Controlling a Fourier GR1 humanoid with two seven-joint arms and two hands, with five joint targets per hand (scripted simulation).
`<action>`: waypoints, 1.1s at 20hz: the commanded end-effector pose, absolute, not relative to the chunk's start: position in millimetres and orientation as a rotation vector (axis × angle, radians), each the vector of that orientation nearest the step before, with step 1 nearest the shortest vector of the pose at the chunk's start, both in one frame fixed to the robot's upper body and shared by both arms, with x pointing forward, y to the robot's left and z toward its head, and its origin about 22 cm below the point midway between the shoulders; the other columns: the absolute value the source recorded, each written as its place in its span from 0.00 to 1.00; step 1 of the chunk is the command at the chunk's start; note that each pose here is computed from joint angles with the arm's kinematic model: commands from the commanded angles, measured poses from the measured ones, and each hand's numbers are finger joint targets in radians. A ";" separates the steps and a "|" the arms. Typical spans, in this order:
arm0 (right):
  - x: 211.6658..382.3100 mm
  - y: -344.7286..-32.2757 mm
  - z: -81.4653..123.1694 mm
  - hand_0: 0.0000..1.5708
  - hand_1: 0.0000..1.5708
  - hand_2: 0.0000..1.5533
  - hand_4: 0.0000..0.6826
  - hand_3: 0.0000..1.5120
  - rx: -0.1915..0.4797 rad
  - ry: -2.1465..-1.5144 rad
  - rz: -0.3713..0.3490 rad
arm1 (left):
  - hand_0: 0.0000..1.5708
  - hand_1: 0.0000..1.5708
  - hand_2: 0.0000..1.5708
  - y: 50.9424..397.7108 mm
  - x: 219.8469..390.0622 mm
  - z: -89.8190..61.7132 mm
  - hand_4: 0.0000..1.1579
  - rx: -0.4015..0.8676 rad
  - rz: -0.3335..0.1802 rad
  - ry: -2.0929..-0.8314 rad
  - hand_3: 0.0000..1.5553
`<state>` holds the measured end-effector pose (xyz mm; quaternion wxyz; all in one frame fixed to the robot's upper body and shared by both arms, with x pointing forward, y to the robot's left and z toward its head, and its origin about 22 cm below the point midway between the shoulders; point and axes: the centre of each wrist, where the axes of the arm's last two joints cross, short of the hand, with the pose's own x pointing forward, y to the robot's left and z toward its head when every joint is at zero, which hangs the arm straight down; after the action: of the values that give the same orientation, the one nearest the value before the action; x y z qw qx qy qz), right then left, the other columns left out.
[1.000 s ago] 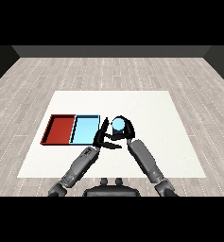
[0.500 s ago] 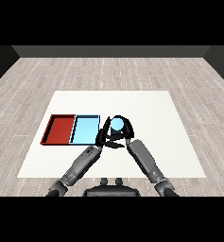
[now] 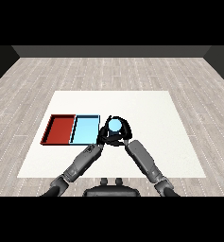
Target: Pick the blue can and put it in the blue box
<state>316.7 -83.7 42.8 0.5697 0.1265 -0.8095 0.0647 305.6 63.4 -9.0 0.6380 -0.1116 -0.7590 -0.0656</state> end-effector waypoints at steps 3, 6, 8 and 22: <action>310.3 -71.4 44.4 0.93 0.93 0.94 0.77 0.90 0.313 -1.898 0.147 | 0.00 0.00 0.00 53.7 310.3 -16.1 0.00 -0.263 -0.176 -1.748 0.00; 324.7 -77.0 44.8 0.93 0.93 0.94 0.78 0.91 0.299 -1.909 0.181 | 0.00 0.00 0.00 58.3 307.3 -8.6 0.00 -0.267 -0.180 -1.746 0.00; 301.6 -70.5 42.4 0.91 0.91 0.93 0.76 0.89 0.294 -1.897 0.197 | 0.00 0.00 0.00 52.9 319.0 -1.7 0.00 -0.258 -0.192 -1.735 0.00; 313.9 -53.8 57.1 0.91 0.91 0.94 0.78 0.91 0.350 -1.902 0.201 | 1.00 1.00 1.00 45.4 307.7 -15.1 0.98 -0.074 -0.098 -1.662 0.95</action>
<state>312.5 -68.1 50.5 0.5648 0.1249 -0.8109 0.0884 310.0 60.5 -8.9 0.6482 -0.0502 -0.7582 -0.0492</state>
